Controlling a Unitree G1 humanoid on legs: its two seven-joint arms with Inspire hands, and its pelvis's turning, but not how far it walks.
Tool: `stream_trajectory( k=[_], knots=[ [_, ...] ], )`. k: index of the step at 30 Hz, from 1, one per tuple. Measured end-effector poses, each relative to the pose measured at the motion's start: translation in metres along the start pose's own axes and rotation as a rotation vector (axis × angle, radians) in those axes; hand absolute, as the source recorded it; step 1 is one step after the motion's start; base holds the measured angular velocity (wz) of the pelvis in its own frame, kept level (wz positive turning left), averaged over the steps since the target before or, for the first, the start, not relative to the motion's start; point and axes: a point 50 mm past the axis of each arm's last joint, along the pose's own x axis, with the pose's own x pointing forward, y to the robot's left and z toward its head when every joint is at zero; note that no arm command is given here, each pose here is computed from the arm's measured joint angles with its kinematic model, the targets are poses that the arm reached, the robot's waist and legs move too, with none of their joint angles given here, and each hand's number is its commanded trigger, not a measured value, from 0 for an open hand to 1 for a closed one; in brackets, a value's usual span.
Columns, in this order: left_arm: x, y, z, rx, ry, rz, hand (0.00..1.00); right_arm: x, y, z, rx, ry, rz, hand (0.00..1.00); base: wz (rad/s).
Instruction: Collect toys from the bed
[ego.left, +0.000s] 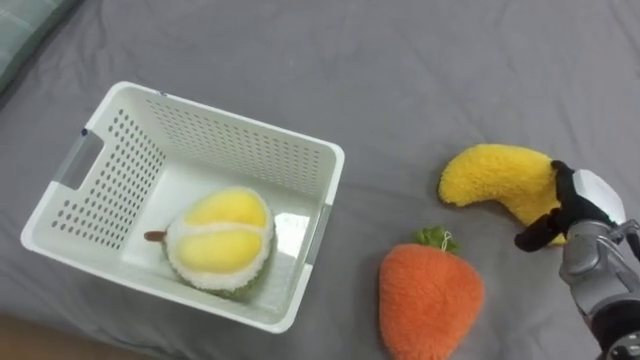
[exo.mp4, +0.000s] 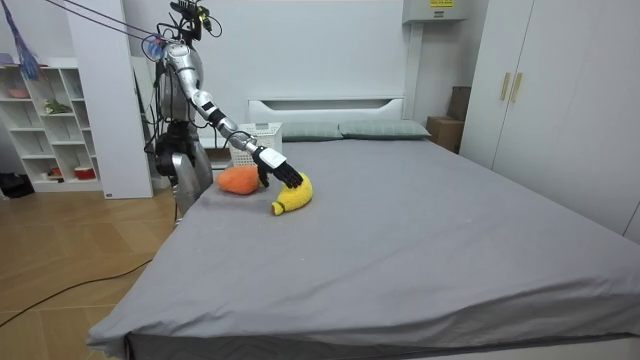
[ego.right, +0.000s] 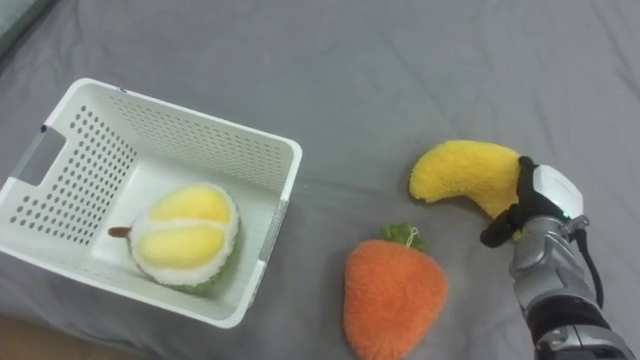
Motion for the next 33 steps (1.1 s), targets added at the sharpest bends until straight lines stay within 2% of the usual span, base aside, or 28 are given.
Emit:
stream_trajectory(
  k=[3, 8, 18, 25, 33],
  knots=[
    [0.000, 0.000, 0.002, 0.042, -0.007, -0.008, 0.00, 0.000, 0.000, -0.002, -0.007, 0.010, -0.013, 0.00, 0.04],
    [0.000, 0.000, 0.002, 0.040, -0.004, -0.014, 0.00, 0.001, -0.005, -0.001, -0.001, 0.005, -0.045, 0.00, 0.03],
    [0.000, -0.001, 0.001, 0.050, 0.000, -0.009, 0.00, 0.012, -0.038, 0.029, 0.152, -0.032, -0.231, 0.00, 0.07],
    [0.000, -0.002, 0.004, 0.050, -0.015, -0.007, 0.00, 0.011, -0.040, 0.028, 0.195, -0.025, -0.264, 0.00, 0.06],
    [0.000, -0.005, 0.005, 0.058, -0.020, -0.018, 0.00, 0.012, -0.045, 0.016, 0.168, 0.015, -0.293, 0.00, 0.13]
  ],
)
